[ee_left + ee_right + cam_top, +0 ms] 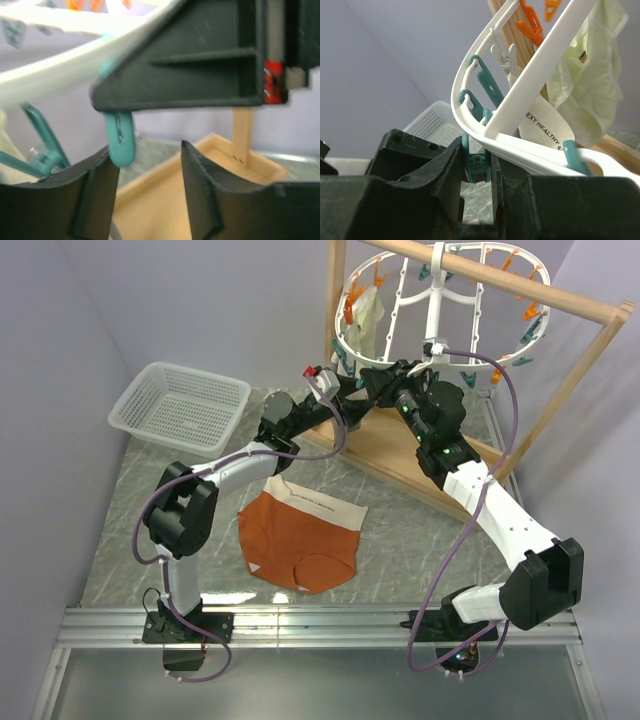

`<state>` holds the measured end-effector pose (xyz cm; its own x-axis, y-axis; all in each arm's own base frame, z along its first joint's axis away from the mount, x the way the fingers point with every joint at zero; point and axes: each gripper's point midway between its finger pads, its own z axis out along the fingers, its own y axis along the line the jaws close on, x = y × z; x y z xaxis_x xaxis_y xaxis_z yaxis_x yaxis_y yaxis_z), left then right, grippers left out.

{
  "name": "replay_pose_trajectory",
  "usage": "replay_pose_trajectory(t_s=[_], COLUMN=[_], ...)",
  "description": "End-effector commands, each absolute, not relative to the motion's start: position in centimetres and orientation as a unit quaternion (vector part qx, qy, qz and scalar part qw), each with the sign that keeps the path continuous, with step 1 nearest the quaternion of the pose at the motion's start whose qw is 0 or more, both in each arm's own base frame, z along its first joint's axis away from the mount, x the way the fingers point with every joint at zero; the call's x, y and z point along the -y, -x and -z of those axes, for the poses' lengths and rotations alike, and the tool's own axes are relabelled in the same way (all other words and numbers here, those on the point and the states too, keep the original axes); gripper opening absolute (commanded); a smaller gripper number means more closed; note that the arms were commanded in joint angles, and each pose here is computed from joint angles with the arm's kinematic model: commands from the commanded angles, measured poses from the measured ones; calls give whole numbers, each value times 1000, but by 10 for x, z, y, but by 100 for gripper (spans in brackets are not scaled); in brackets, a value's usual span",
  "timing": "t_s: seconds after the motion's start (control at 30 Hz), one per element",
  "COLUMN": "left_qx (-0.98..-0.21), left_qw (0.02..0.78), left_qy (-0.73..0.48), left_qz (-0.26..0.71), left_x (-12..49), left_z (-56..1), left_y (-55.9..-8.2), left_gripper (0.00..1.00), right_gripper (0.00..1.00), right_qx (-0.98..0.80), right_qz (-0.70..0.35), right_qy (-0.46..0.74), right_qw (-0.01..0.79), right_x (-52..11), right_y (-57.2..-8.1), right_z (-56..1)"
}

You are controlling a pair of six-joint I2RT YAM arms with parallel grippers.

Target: Clip the underwear to the hanger

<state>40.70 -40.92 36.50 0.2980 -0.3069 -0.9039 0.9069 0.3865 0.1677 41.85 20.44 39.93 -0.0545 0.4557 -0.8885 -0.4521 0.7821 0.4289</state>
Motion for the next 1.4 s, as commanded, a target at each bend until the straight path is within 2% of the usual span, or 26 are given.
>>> replay_pose_trajectory(t_s=[0.0, 0.17, 0.23, 0.3, 0.37, 0.4, 0.63, 0.83, 1.0, 1.17, 1.37], left_qx=[-391, -500, -553, -641, -695, -744, -895, -936, -933, -946, -941], left_qw=[717, 650, 620, 587, 570, 527, 394, 306, 315, 278, 279], left_qy=[-389, -374, -355, -304, -272, -255, -86, -75, -95, -108, -135], left_qz=[426, 434, 429, 390, 344, 322, 190, 156, 144, 128, 138], left_x=[398, 344, 323, 291, 267, 254, 167, 151, 157, 161, 181], left_z=[-390, -364, -336, -310, -292, -259, -152, -86, -75, -41, -35], left_y=[-376, -361, -353, -348, -344, -336, -331, -332, -359, -371, -387], left_gripper=[56, 69, 71, 71, 70, 70, 70, 75, 76, 76, 74], right_gripper=[0, 0, 0, 0, 0, 0, 0, 0, 0, 0, 0], right_qx=[-586, -590, -593, -594, -595, -598, -600, -605, -609, -609, -611], right_qz=[-324, -319, -316, -315, -315, -314, -318, -319, -317, -317, -316], right_qy=[-18, -12, -11, -7, -4, -3, 3, 8, 9, 9, 10], right_qw=[742, 742, 740, 740, 739, 738, 734, 730, 726, 726, 726], right_x=[-185, -183, -183, -183, -183, -184, -186, -189, -189, -189, -189], right_y=[-417, -416, -416, -415, -414, -415, -414, -414, -414, -415, -415], right_z=[-443, -441, -438, -437, -436, -434, -433, -430, -426, -427, -426])
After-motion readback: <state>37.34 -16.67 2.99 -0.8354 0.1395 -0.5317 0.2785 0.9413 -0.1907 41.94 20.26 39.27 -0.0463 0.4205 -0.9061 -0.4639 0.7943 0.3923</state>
